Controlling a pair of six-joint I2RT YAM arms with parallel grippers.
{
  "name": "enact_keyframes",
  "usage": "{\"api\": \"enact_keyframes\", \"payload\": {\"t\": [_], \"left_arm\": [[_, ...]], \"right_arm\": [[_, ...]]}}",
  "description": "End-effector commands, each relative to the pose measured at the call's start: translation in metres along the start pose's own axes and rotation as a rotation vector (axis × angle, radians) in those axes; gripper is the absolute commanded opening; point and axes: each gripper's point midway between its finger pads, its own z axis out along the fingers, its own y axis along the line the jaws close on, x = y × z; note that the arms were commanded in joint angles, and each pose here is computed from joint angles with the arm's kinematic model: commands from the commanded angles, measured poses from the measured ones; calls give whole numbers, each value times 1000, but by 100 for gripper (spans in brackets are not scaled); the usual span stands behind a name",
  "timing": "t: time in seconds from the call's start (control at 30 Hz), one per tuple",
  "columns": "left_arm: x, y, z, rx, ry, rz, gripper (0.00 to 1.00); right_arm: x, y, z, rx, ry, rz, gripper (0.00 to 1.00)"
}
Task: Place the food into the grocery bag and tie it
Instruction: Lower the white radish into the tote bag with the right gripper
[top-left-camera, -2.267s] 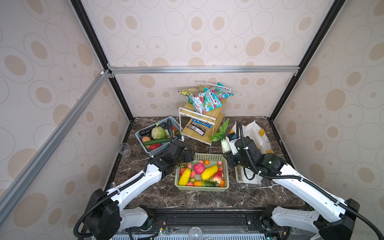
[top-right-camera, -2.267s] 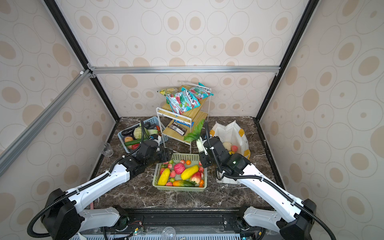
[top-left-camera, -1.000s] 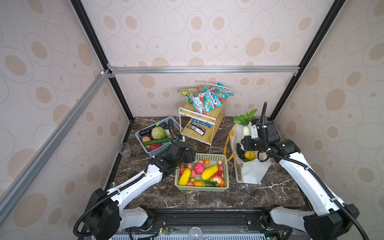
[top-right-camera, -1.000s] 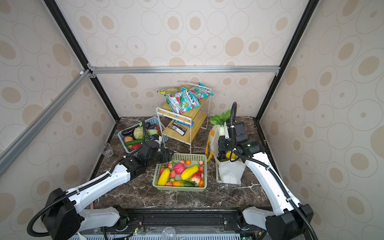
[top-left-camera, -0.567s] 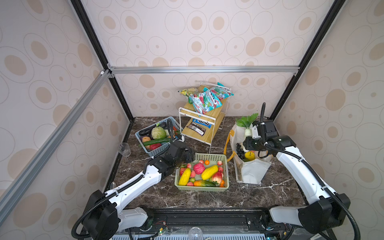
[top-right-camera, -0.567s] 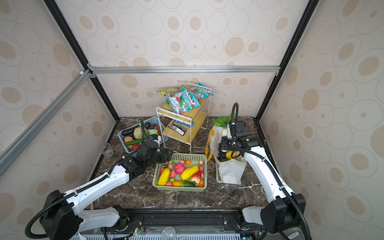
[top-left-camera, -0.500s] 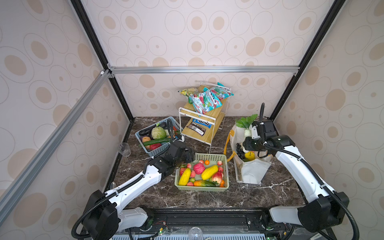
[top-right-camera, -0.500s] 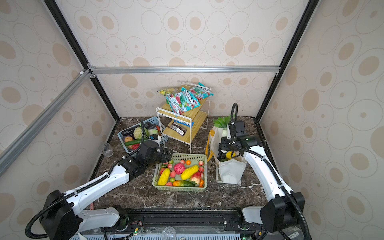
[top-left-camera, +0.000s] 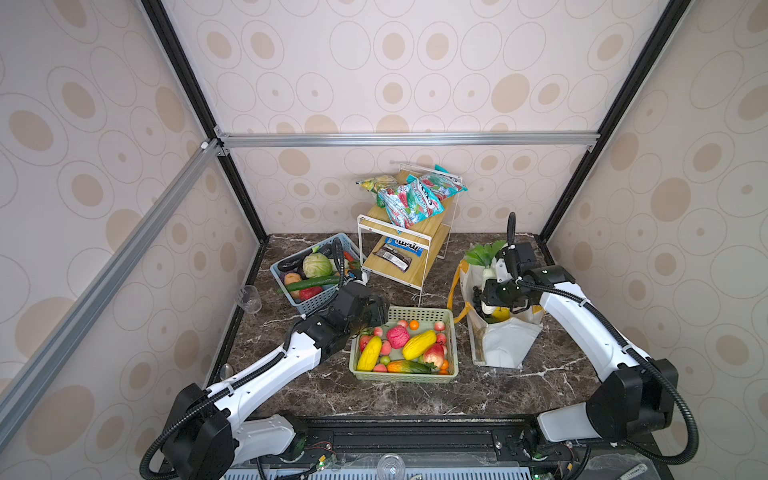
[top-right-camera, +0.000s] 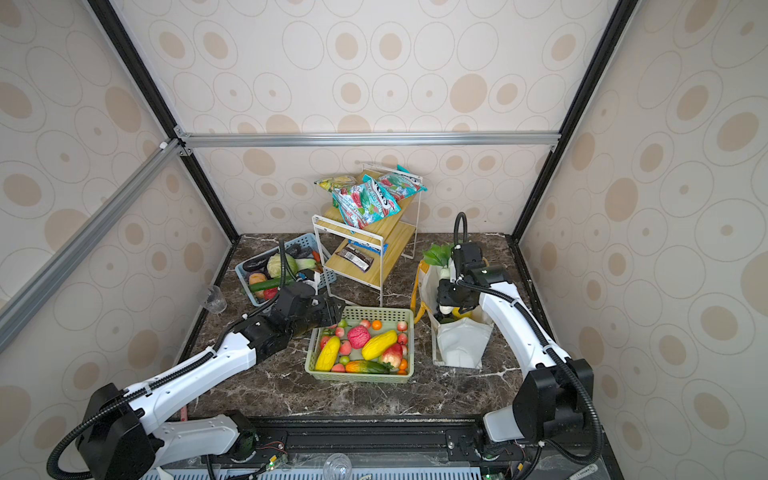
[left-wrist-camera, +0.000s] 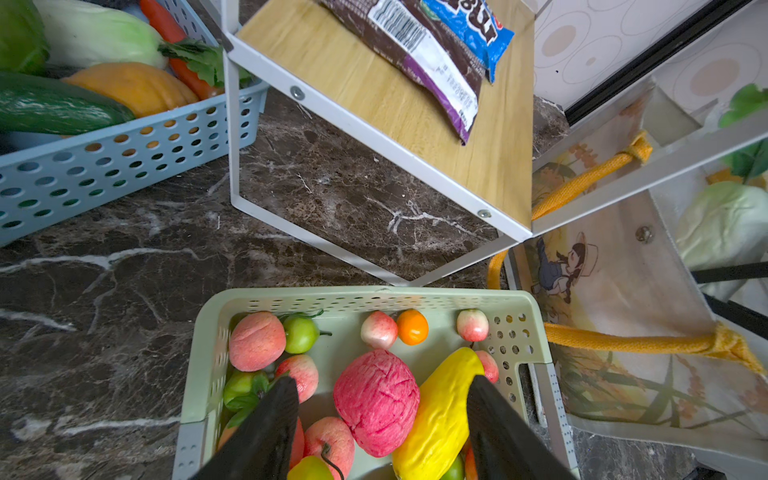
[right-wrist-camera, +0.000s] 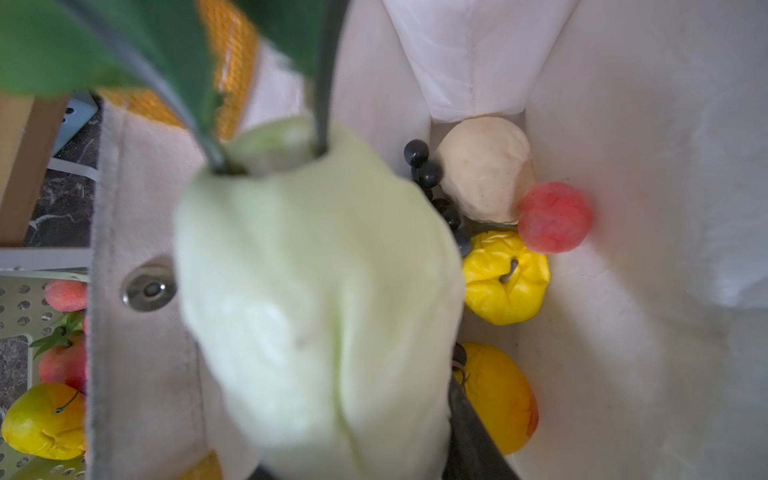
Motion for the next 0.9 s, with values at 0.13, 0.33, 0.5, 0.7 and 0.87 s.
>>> {"api": "enact_keyframes", "payload": {"t": [0.13,0.33,0.5,0.7,0.87], "left_arm": [[1,-3,0,3,-2,1,65],[1,-2,-1,-2,-3,5,65],[2,-2,-1,-3,-3,6,65],[0,-3,-1,-1,-4,9,65],[0,-4,-1,2,-3,13,65]], "right_arm": [[5,-4,12,-3,62,7,39],[10,-9,25,-8,121,21,39],[16,-13,35,-7,153,32,39],[20,-16,45,-7,182,43,39],[25,-18,55,-4,214,51,39]]}}
